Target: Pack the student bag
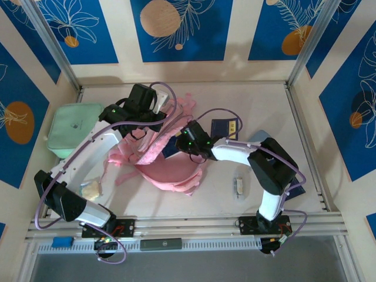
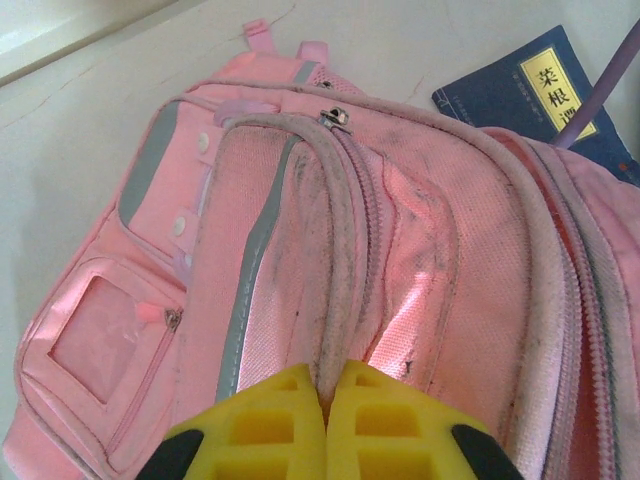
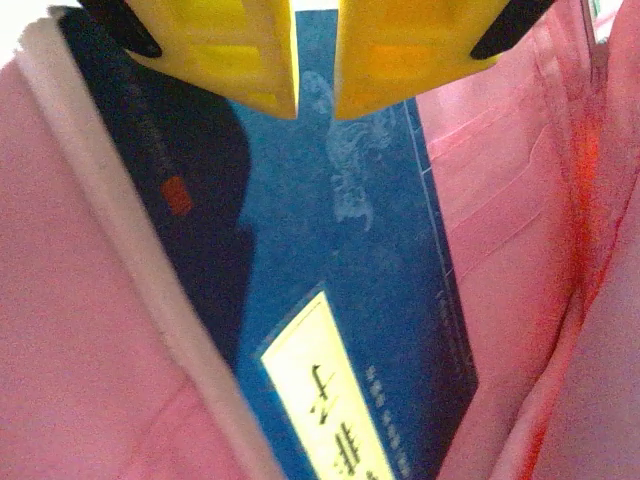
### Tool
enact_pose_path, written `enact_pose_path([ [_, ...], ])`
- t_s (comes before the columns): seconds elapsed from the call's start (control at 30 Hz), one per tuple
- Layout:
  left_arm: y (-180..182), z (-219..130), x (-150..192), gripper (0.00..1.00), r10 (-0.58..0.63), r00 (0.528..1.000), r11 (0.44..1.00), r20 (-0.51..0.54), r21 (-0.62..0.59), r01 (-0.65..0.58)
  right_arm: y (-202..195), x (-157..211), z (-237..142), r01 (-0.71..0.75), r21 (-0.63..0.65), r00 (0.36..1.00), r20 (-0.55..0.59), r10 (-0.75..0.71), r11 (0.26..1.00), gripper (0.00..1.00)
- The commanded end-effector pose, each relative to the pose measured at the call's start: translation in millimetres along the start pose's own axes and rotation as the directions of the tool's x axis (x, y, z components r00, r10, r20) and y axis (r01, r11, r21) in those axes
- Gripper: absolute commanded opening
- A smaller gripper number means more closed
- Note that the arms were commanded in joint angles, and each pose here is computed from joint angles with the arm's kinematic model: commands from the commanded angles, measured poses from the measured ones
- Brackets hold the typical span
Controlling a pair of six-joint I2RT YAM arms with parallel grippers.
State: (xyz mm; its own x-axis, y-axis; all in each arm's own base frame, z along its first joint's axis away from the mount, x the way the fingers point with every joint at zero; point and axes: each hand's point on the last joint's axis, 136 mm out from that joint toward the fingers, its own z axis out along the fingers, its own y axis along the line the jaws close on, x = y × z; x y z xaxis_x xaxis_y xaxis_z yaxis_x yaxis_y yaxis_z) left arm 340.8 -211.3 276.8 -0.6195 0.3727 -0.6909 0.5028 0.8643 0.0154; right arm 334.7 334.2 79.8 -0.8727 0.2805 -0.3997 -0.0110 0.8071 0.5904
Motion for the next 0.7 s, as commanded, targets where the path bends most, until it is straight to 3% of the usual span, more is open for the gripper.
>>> enact_pose_path([
  [0.0,10.1,-10.9,-22.2,0.00,-0.016,0.996,1.000,0.085,-0.024,0.018,23.2,-2.5,-26.3,0.065,-0.102,0.998,0.025,-0.063,0.993,0.18],
  [0.17,5.8,0.3,-9.9,0.00,-0.042,0.998,0.999,0.056,0.002,0.042,18.4,8.7,-75.3,0.130,-0.130,0.991,0.005,-0.130,0.983,0.22],
  [0.33,-0.7,17.8,16.7,0.00,-0.075,0.997,0.997,0.000,0.033,0.075,-19.4,16.4,-123.7,0.113,-0.042,0.992,-0.051,-0.115,0.993,0.27],
  [0.47,-6.2,40.8,50.4,0.00,-0.129,0.990,0.990,-0.059,0.054,0.132,-71.4,18.8,-154.8,0.015,0.090,0.996,-0.092,-0.007,0.996,0.34],
  [0.67,-8.5,65.1,98.5,0.00,-0.190,0.969,0.979,-0.160,0.043,0.199,-130.8,23.4,-171.9,-0.146,0.216,0.970,-0.159,0.182,0.965,0.42],
])
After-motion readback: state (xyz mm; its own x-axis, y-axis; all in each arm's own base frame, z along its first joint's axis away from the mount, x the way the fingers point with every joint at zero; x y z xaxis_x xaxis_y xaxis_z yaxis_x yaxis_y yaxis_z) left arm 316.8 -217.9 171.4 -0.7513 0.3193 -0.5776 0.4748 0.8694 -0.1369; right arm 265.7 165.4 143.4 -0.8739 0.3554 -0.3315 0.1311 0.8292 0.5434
